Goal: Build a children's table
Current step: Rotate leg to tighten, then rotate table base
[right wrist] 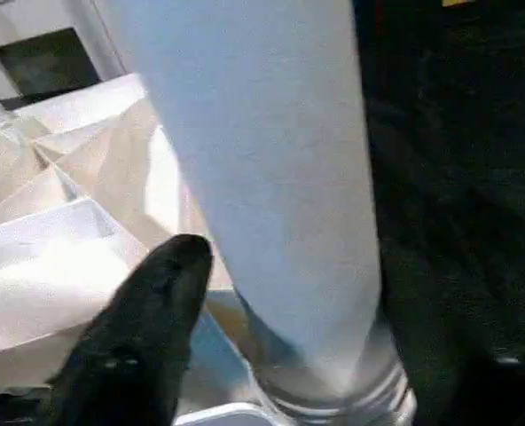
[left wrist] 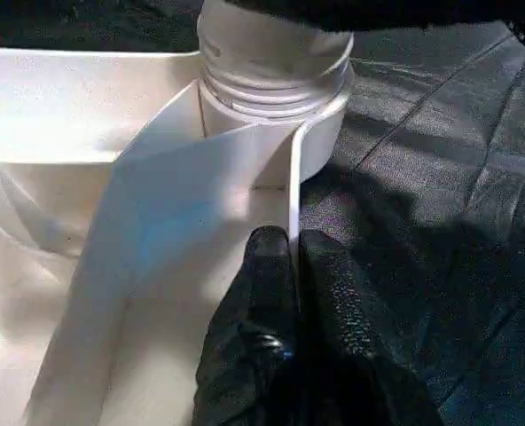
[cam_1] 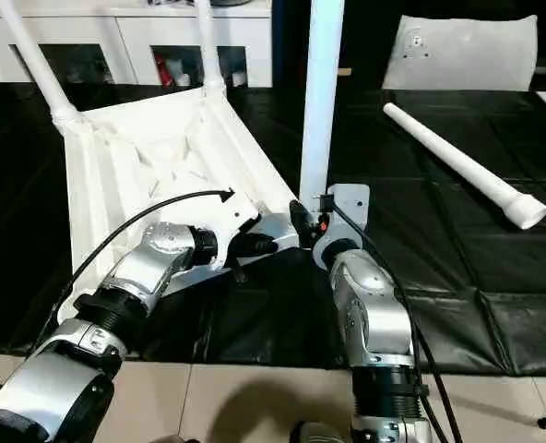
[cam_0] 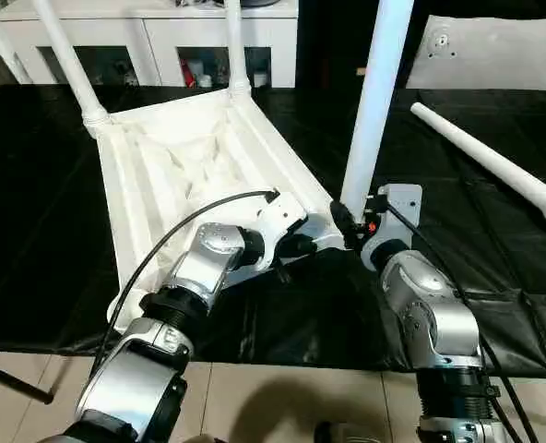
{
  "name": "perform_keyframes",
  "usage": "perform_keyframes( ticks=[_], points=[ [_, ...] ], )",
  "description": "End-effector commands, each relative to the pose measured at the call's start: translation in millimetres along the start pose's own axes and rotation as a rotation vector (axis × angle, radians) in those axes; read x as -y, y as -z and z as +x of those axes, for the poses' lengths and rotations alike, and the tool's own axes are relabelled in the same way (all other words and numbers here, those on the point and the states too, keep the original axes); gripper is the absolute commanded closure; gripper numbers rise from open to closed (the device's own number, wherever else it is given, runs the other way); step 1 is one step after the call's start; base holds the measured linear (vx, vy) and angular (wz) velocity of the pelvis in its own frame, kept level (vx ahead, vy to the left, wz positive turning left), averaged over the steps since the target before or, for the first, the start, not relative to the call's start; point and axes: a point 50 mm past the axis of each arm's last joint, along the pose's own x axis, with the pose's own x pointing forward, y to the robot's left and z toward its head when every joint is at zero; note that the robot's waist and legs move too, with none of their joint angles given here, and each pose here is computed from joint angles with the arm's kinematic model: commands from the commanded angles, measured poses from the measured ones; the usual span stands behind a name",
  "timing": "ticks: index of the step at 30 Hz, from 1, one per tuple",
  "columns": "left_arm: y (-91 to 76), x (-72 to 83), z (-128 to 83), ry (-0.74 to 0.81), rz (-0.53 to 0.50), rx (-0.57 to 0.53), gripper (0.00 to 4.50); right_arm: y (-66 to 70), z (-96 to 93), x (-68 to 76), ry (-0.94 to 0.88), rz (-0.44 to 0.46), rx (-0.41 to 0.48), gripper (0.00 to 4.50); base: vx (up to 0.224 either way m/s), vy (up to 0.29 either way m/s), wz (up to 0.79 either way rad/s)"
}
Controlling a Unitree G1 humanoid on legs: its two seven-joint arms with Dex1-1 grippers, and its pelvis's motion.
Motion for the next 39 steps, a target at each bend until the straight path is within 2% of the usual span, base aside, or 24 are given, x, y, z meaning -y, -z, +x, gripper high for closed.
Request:
perform_keyframes(
  ticks=[1,3,7,8,12,13,14,15,16,17,18,20,22,23,25,27,28,29,30,31,33,34,37,39],
  points=[
    [-15.9,10.9,8,0.085,0.056,0.108,4.50,18.6,-0.6,-19.7,-0.131,0.037,-0.077,0.92,0.000,0.000,0.00],
    [-12.0,6.5,3,0.090,0.088,0.093,4.50,13.9,-7.9,-3.6,-0.089,-0.001,-0.043,0.83,0.000,0.000,0.00],
    [-11.0,1.4,-3,0.090,0.117,0.101,4.50,5.1,-20.5,15.1,-0.055,-0.065,0.006,0.43,0.000,0.000,0.00],
    [-11.3,-0.6,-5,0.082,0.112,0.111,4.50,0.9,-28.1,19.1,-0.067,-0.035,0.022,0.38,0.000,0.000,0.00],
    [-19.3,-5.1,-10,0.060,0.051,0.208,4.50,-6.2,-45.4,27.3,-0.057,-0.026,0.058,0.05,0.000,0.000,0.00],
    [-21.0,-5.6,-10,0.061,0.040,0.225,4.22,-6.6,-47.6,28.4,-0.053,-0.026,0.062,0.01,0.000,0.000,0.00],
    [-24.0,-6.4,-12,0.065,0.021,0.255,4.22,-7.3,-51.5,30.3,-0.046,-0.026,0.068,0.01,0.000,0.000,0.00],
    [-30.6,-8.5,-16,0.062,-0.016,0.313,3.95,-5.8,-58.2,32.2,-0.042,-0.024,0.061,0.00,0.000,0.000,0.00],
    [-34.7,-10.0,-18,0.061,-0.037,0.351,3.95,-4.6,-62.6,33.0,-0.042,-0.024,0.055,0.00,0.000,0.000,0.00],
    [-38.8,-12.8,-23,0.048,-0.054,0.382,3.93,1.8,-67.4,31.0,-0.069,-0.032,0.000,0.00,0.000,0.000,0.00],
    [-38.8,-12.8,-23,0.048,-0.054,0.382,3.84,1.8,-67.4,31.0,-0.069,-0.032,0.000,0.00,0.000,0.000,0.00],
    [-41.5,-20.4,-31,-0.013,-0.061,0.392,3.55,10.9,-72.6,24.5,-0.128,-0.040,-0.076,0.00,0.000,0.000,0.00],
    [-35.8,-40.9,-51,-0.182,-0.024,0.309,3.51,20.7,-73.3,13.5,-0.186,-0.083,-0.152,0.00,0.000,0.000,0.00],
    [-35.5,-42.0,-53,-0.191,-0.022,0.305,3.51,21.1,-73.3,13.0,-0.188,-0.083,-0.154,0.00,0.000,0.000,0.00],
    [-22.0,-71.2,-94,-0.446,0.003,0.174,3.51,30.4,-66.0,0.1,-0.216,-0.068,-0.214,0.00,0.000,0.000,0.00],
    [-18.9,-76.6,-105,-0.502,0.007,0.144,3.51,31.9,-64.4,-2.4,-0.218,-0.063,-0.226,0.00,-0.025,-0.007,-0.02],
    [-12.2,-83.0,-121,-0.569,0.023,0.086,3.70,33.9,-61.4,-5.9,-0.231,-0.077,-0.241,0.00,0.000,0.000,0.00],
    [-12.0,-83.2,-122,-0.571,0.024,0.084,3.70,33.9,-61.3,-6.0,-0.231,-0.077,-0.241,0.00,0.000,0.000,0.00],
    [-1.7,-89.5,-144,-0.646,0.032,0.008,3.88,37.1,-55.7,-10.0,-0.236,-0.079,-0.269,0.00,0.000,0.000,0.00],
    [-1.7,-89.5,-144,-0.646,0.032,0.008,3.88,37.1,-55.7,-10.0,-0.236,-0.079,-0.269,0.00,0.000,0.000,0.00],
    [4.9,-93.1,-159,-0.698,0.037,-0.046,4.13,39.3,-51.7,-12.9,-0.239,-0.081,-0.289,0.00,0.000,0.000,0.00],
    [25.4,-98.3,-188,-0.809,0.053,-0.195,4.26,42.8,-37.7,-19.1,-0.231,-0.088,-0.317,0.00,0.000,0.000,0.00],
    [39.2,-99.1,-201,-0.847,0.075,-0.294,4.31,43.5,-28.2,-22.7,-0.221,-0.097,-0.324,0.00,0.000,0.000,0.00],
    [47.1,-97.2,-201,-0.833,0.058,-0.316,4.43,43.4,-23.2,-24.2,-0.216,-0.099,-0.323,0.00,0.000,0.000,0.00]
  ],
)
